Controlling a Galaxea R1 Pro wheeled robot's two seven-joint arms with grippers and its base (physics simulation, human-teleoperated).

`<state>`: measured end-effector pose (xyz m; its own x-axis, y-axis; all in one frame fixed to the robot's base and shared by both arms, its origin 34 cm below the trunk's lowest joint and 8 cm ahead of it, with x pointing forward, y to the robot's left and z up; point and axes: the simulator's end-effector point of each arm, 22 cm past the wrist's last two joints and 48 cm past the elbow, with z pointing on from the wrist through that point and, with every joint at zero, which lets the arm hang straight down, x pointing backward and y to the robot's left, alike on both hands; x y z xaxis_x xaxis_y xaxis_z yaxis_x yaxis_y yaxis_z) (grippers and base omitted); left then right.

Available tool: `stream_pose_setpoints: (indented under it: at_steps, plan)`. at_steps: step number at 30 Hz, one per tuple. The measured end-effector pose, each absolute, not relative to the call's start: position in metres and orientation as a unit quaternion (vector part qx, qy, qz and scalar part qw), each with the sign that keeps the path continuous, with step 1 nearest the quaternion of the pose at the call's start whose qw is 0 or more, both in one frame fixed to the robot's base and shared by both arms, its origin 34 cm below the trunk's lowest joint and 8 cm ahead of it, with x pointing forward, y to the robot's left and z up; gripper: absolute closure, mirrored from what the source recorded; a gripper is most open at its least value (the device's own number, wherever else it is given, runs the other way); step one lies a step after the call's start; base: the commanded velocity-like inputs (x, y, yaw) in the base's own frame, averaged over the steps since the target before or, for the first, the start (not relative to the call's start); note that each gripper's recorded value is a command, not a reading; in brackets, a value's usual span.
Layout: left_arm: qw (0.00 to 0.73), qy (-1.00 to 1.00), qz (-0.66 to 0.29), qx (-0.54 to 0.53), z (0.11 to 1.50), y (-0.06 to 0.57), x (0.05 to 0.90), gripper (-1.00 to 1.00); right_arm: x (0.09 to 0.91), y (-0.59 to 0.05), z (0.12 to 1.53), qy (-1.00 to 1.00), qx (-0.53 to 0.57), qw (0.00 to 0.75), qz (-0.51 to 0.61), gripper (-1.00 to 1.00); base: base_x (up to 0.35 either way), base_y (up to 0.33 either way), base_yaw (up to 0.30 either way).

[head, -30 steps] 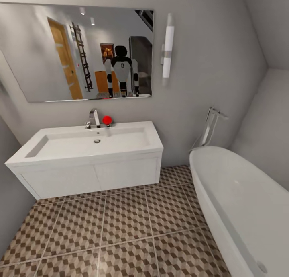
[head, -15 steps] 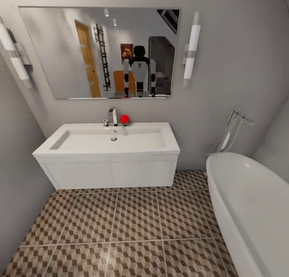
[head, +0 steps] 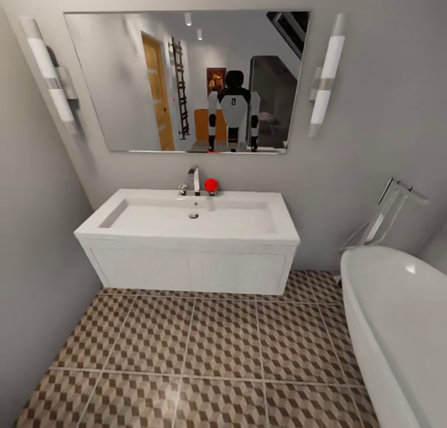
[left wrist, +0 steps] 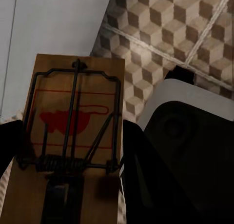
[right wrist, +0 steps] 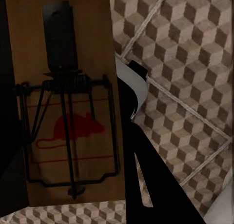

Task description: Take the four mousetraps from the cabinet in the bathroom and place them on the bathroom floor. Make sure all four end up on the same floor surface, and ensure that at least two of them are either under or directly next to the same bathroom sink.

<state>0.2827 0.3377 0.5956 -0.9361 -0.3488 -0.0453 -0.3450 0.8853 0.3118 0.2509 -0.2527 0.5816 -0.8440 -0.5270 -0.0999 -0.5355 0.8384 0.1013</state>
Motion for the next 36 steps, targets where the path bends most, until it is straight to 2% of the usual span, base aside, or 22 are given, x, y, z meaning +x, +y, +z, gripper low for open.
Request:
stream_pose_setpoints:
  at_steps: [14,36]
  plan:
    - [0.006,-0.971,-0.159,0.178,0.5955,0.3366,0.2826,1.00,0.2505,-0.2525,0.5816,0.958,-0.277,0.034,0.063,1.00,0.307,0.085,0.001]
    - [0.006,-0.971,-0.159,0.178,0.5955,0.3365,0.2827,1.00,0.2505,-0.2521,0.5816,0.958,-0.277,0.034,0.063,1.00,0.315,0.004,0.000]
